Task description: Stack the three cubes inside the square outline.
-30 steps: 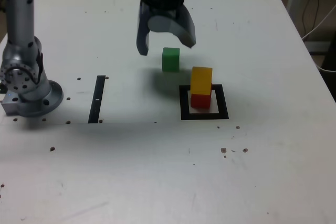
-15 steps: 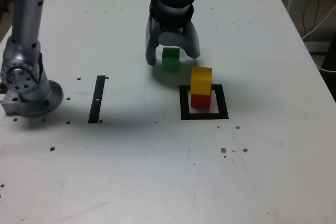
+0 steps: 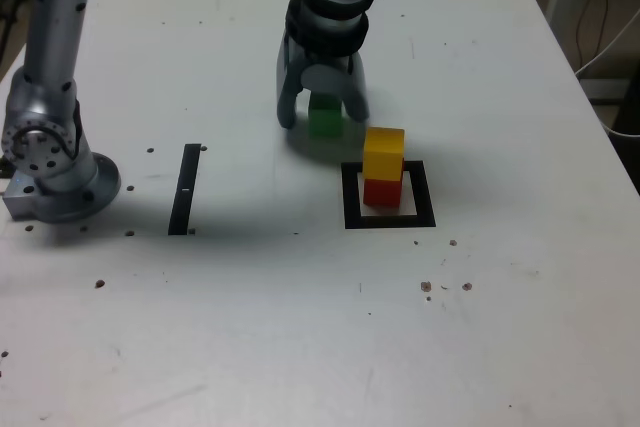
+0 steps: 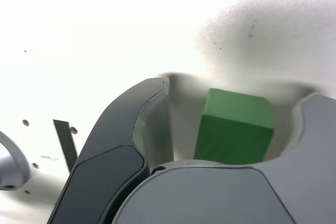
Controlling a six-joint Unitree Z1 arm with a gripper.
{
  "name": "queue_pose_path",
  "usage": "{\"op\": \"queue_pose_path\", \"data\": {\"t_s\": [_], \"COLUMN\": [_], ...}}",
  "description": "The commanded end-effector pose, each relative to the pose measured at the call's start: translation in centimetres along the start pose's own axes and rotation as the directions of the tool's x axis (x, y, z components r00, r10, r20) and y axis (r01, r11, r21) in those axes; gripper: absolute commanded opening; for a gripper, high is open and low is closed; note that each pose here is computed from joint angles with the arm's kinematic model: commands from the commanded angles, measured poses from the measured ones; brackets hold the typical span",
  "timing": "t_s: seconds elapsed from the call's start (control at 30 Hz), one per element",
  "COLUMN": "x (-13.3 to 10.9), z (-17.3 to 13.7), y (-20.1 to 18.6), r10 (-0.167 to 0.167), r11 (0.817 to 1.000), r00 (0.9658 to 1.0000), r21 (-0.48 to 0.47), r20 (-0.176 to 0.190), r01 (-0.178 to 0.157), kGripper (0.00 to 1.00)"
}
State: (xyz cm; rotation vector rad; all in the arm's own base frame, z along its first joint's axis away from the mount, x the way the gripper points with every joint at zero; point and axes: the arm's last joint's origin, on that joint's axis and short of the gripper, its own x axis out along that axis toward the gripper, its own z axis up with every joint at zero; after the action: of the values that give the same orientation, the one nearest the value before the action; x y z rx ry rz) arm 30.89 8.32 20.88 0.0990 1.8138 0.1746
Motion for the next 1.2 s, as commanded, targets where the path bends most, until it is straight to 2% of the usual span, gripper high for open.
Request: {"op": "queue_pose_path", "data": {"t_s": [0.0, 0.2, 0.57, 0.7, 0.83, 0.9, 0.97, 1.03, 1.07, 1.17], "x": [0.2, 0.4, 0.7, 0.0, -1.5, -2.8, -4.5, -6.3, -7.4, -9.2], "z": [0.2, 0.7, 0.8, 0.6, 0.3, 0.1, 0.0, -0.2, -0.2, -0.2], "y": [0.1, 0.1, 0.0, -0.1, -0.5, -0.9, -1.5, -2.3, -2.9, -4.2], "r10": [0.001, 0.013, 0.018, 0.021, 0.030, 0.044, 0.063, 0.081, 0.087, 0.076], "r11": [1.000, 0.999, 0.999, 0.999, 0.999, 0.999, 0.998, 0.995, 0.993, 0.991], "r00": [1.0000, 0.9991, 0.9972, 0.9962, 0.9942, 0.9916, 0.9871, 0.9807, 0.9763, 0.9683], "r21": [-0.018, -0.039, -0.042, -0.036, -0.021, -0.006, 0.016, 0.041, 0.058, 0.094], "r20": [0.004, 0.042, 0.073, 0.084, 0.104, 0.122, 0.147, 0.178, 0.198, 0.238], "r01": [-0.001, -0.011, -0.015, -0.018, -0.028, -0.043, -0.066, -0.089, -0.100, -0.100], "kGripper": [0.55, 0.31, 0.11, 0.06, 0.05, 0.05, 0.05, 0.05, 0.06, 0.06]}}
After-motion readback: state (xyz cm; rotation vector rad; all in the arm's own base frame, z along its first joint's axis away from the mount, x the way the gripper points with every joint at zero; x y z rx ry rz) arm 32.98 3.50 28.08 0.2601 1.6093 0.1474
